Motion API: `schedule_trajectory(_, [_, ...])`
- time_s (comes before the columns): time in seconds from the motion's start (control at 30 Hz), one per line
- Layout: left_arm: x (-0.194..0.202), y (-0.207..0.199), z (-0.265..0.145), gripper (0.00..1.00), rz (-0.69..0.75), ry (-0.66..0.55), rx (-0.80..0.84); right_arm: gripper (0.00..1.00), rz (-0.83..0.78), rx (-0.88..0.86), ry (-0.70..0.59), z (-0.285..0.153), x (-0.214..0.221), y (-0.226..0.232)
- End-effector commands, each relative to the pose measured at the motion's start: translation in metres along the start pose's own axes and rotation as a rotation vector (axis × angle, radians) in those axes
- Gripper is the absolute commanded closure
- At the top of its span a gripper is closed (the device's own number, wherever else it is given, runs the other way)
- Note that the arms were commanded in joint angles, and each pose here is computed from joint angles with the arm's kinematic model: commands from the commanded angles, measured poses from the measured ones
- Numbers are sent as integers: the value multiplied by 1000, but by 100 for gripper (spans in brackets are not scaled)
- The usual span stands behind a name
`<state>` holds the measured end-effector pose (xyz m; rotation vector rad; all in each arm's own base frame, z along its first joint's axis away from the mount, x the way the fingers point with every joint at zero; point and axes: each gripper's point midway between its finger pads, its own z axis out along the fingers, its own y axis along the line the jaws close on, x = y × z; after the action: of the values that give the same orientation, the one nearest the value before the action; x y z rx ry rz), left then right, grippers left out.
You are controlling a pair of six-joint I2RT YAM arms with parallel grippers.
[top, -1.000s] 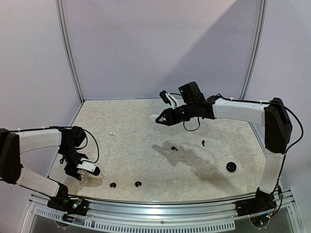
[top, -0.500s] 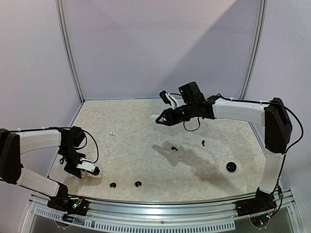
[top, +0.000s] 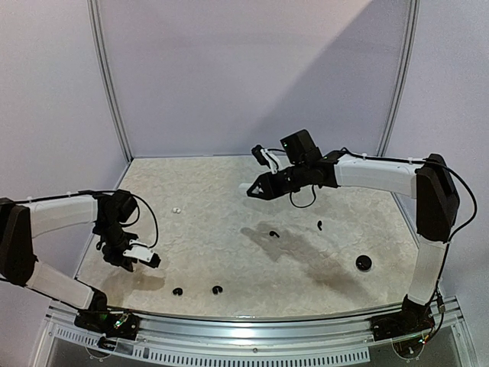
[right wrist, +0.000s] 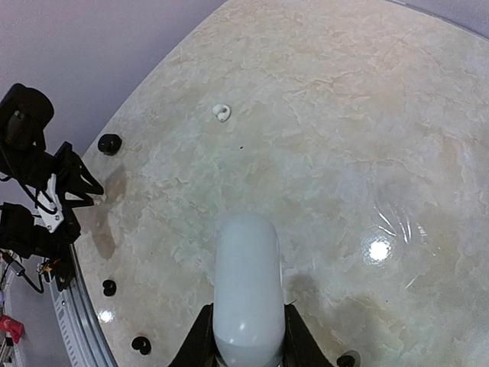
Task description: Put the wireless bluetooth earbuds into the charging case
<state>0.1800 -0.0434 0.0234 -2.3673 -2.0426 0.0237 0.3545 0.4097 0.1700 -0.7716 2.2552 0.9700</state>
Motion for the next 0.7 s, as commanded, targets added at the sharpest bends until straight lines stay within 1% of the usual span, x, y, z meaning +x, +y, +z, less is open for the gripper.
schedule_trajectory(0.0, [-35, 38, -19, 69, 92, -51, -17, 100, 20, 79, -41, -25, -17, -22])
schedule_trajectory(0.13, [-68, 76, -21, 72, 199, -40, -2, 100, 68, 140, -78, -51, -16, -46])
schedule_trajectory(0.17, [-75, 83, -21, 73, 231, -40, 12, 100, 70, 157, -72, -54, -9, -52])
schedule_trajectory(0.27, [-97, 104, -21, 73, 327, -48, 26, 100, 60, 187, -90, -72, -4, -56])
schedule_trajectory(0.33, [-110, 112, -26, 72, 341, -46, 65, 100, 55, 215, -83, -80, 2, -60])
schedule_trajectory(0.37, [-115, 118, -36, 70, 334, -57, 78, 100, 56, 227, -79, -83, 5, -62])
schedule_trajectory(0.47, [-108, 115, -48, 61, 240, -44, 118, 100, 49, 239, -72, -87, 14, -64])
schedule_trajectory(0.53, [-92, 108, -53, 51, 146, -37, 112, 100, 43, 234, -78, -87, 16, -62])
schedule_trajectory(0.6, [-73, 99, -57, 43, -4, -37, 87, 100, 46, 230, -82, -87, 16, -63])
schedule_trajectory(0.63, [-65, 96, -58, 40, -93, -36, 74, 100, 49, 225, -84, -86, 16, -62])
schedule_trajectory(0.67, [-55, 90, -59, 34, -192, -33, 72, 100, 52, 223, -84, -84, 16, -63])
